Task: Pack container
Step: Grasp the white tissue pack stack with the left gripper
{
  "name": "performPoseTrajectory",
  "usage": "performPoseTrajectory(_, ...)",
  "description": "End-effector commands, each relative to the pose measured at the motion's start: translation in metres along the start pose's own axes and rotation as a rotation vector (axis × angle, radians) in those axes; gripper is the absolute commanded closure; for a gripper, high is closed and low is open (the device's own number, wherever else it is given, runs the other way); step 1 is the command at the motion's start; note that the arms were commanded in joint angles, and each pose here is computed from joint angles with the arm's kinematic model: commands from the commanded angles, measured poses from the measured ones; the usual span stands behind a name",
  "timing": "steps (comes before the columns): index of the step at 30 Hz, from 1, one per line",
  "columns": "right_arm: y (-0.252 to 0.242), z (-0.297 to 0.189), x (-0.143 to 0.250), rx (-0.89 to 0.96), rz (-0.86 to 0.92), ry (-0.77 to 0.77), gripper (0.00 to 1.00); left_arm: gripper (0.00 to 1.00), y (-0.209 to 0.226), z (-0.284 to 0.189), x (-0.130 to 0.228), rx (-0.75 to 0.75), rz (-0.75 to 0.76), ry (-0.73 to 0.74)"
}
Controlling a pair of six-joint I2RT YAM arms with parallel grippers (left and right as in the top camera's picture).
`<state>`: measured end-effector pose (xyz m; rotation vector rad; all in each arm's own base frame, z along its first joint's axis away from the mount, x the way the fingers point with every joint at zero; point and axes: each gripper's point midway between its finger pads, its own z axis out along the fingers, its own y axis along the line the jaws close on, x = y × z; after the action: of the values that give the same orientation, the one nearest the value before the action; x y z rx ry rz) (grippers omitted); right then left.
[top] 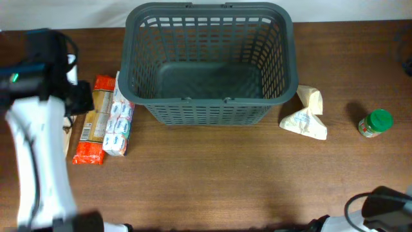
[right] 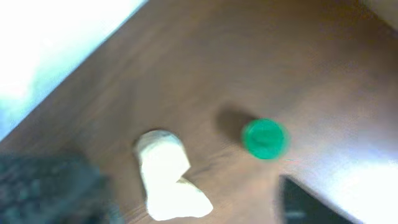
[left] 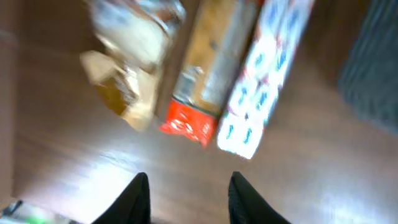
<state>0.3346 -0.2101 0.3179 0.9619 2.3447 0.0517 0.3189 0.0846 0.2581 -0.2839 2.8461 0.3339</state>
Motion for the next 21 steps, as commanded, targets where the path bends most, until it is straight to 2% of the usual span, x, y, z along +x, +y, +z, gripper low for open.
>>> performPoseTrajectory(1,-0.033,0.001,-0.007,0.048,0.078,-0.006,0.01,0.55,-0.025,0.047,0.003,0.114,0.163,0.159)
performPoseTrajectory(2,-0.040,0.001,-0.009,0.058,0.093,-0.009,0.01,0.43,-0.027,0.060,0.003,0.116,0.193,0.197)
performPoseTrajectory(5,-0.055,-0.001,-0.011,0.079,0.126,-0.016,0.01,0.30,-0.037,0.116,0.011,0.130,0.231,0.374)
performPoseTrajectory(7,-0.057,-0.002,-0.011,0.080,0.129,-0.017,0.01,0.08,-0.042,0.134,0.018,0.141,0.240,0.443)
performPoseTrajectory(8,-0.057,-0.002,-0.011,0.080,0.129,-0.018,0.01,0.00,-0.047,0.148,0.023,0.158,0.248,0.489)
performPoseTrajectory(15,-0.057,-0.002,-0.011,0.080,0.129,-0.018,0.01,0.01,-0.071,0.196,0.040,0.244,0.252,0.623)
performPoseTrajectory(17,-0.057,-0.002,-0.011,0.080,0.129,-0.017,0.01,0.09,-0.073,0.203,0.042,0.250,0.260,0.641)
performPoseTrajectory(19,-0.057,-0.002,-0.011,0.080,0.129,-0.017,0.01,0.32,-0.074,0.208,0.041,0.250,0.260,0.636)
performPoseTrajectory(21,-0.057,-0.002,-0.011,0.080,0.129,-0.018,0.01,0.34,-0.075,0.212,0.040,0.250,0.260,0.631)
